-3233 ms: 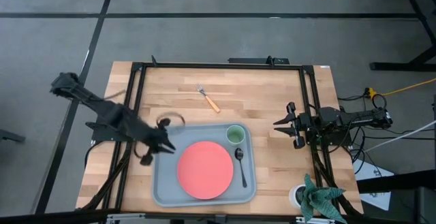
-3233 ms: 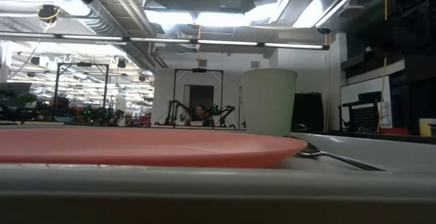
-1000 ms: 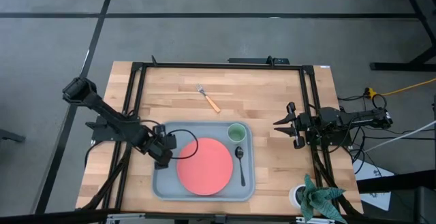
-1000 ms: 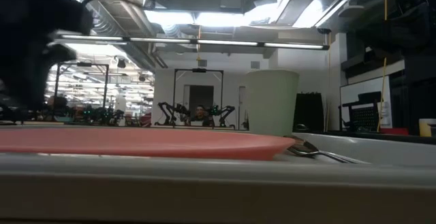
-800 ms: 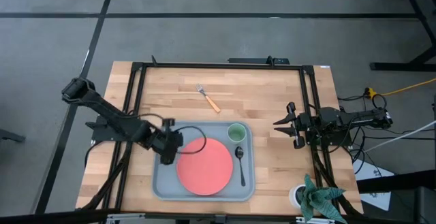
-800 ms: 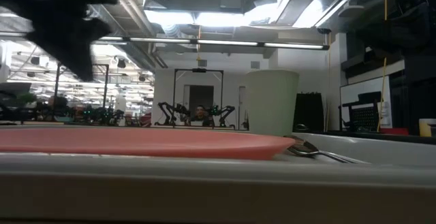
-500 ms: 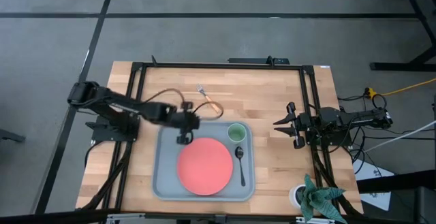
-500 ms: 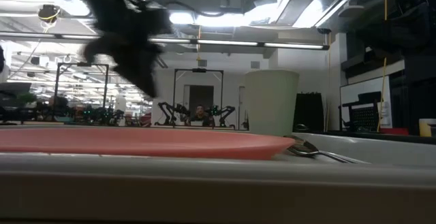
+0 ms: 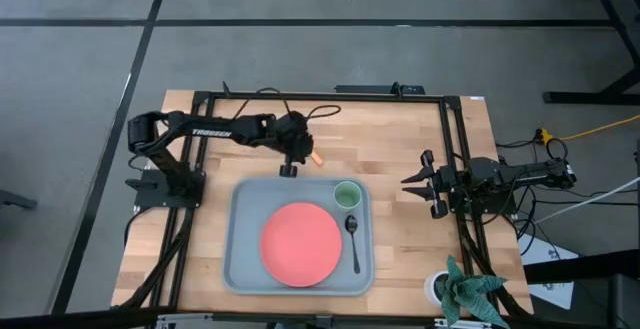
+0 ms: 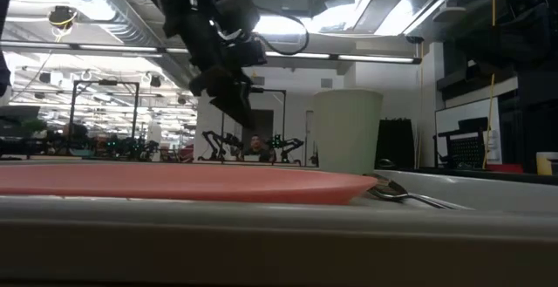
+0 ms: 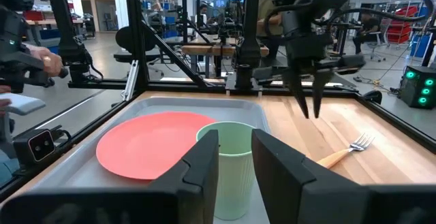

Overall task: Pick and place plate/cup/fork/spoon on tray
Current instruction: Put the orange fork on the gray serving tray to the left of the pink plate

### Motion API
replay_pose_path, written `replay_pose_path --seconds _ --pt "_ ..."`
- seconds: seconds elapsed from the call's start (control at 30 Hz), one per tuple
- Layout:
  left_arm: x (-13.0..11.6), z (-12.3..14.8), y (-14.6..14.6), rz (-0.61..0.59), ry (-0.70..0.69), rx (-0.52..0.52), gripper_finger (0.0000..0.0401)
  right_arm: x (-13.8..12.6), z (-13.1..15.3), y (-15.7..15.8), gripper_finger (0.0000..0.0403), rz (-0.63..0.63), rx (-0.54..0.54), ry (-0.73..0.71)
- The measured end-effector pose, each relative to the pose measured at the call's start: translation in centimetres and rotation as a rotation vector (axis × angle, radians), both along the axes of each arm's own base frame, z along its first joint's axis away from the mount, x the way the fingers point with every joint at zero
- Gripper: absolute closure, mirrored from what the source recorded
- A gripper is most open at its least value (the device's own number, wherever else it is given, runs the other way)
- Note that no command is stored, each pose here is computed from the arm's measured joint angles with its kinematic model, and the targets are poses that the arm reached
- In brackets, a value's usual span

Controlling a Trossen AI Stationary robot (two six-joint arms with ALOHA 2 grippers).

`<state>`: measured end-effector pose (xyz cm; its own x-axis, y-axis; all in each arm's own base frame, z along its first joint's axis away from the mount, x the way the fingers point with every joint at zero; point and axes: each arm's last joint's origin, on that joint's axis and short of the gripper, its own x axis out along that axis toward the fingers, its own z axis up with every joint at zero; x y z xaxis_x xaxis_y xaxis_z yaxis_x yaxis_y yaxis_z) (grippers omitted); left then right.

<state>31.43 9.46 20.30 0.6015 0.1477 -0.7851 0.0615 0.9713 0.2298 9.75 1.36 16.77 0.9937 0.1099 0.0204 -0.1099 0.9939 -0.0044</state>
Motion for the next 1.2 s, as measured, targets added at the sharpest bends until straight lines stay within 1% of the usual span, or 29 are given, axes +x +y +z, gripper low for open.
replay_pose_path --seconds 0.1,0.2,0.3,0.4,0.6,0.67,0.77,0.9,1.0,1.1,1.2 --pt "0.6 0.0 0.7 -0.062 0.007 0.049 0.0340 0.0 0.0 0.0 0.0308 0.000 0.001 0.000" --pt "1.3 -0.1 2.1 -0.061 0.005 0.074 0.0332 0.0 0.0 0.0 0.0308 0.000 0.000 0.000" --pt "1.7 -0.9 3.0 -0.064 0.036 0.087 0.0326 0.0 0.0 0.0 0.0308 0.000 0.001 0.000" --pt "2.0 -1.4 3.0 -0.111 0.063 0.140 0.0324 0.0 0.0 0.0 0.0308 0.000 0.001 0.000" --pt "2.1 -1.6 2.5 -0.151 0.067 0.124 0.0323 0.0 0.0 0.0 0.0308 0.000 0.001 0.000" --pt "2.0 -1.7 2.6 -0.153 0.071 0.123 0.0316 0.0 0.0 0.0 0.0308 0.000 0.000 0.000" --pt "2.0 -1.8 2.9 -0.196 0.069 0.120 0.0299 0.0 0.0 0.0 0.0308 0.000 0.001 0.001" --pt "2.3 -3.0 2.9 -0.272 0.088 0.113 0.0275 0.0 0.0 0.0 0.0308 0.000 0.001 0.000" --pt "2.6 -4.3 2.9 -0.343 0.115 0.124 0.0265 0.0 0.0 0.0 0.0308 0.000 0.000 0.000" --pt "2.9 -4.8 2.9 -0.371 0.115 0.158 0.0264 0.0 0.0 0.0 0.0308 0.000 0.001 0.000" --pt "3.2 -4.6 3.0 -0.355 0.102 0.198 0.0265 0.0 0.0 0.0 0.0308 0.000 0.000 0.000"
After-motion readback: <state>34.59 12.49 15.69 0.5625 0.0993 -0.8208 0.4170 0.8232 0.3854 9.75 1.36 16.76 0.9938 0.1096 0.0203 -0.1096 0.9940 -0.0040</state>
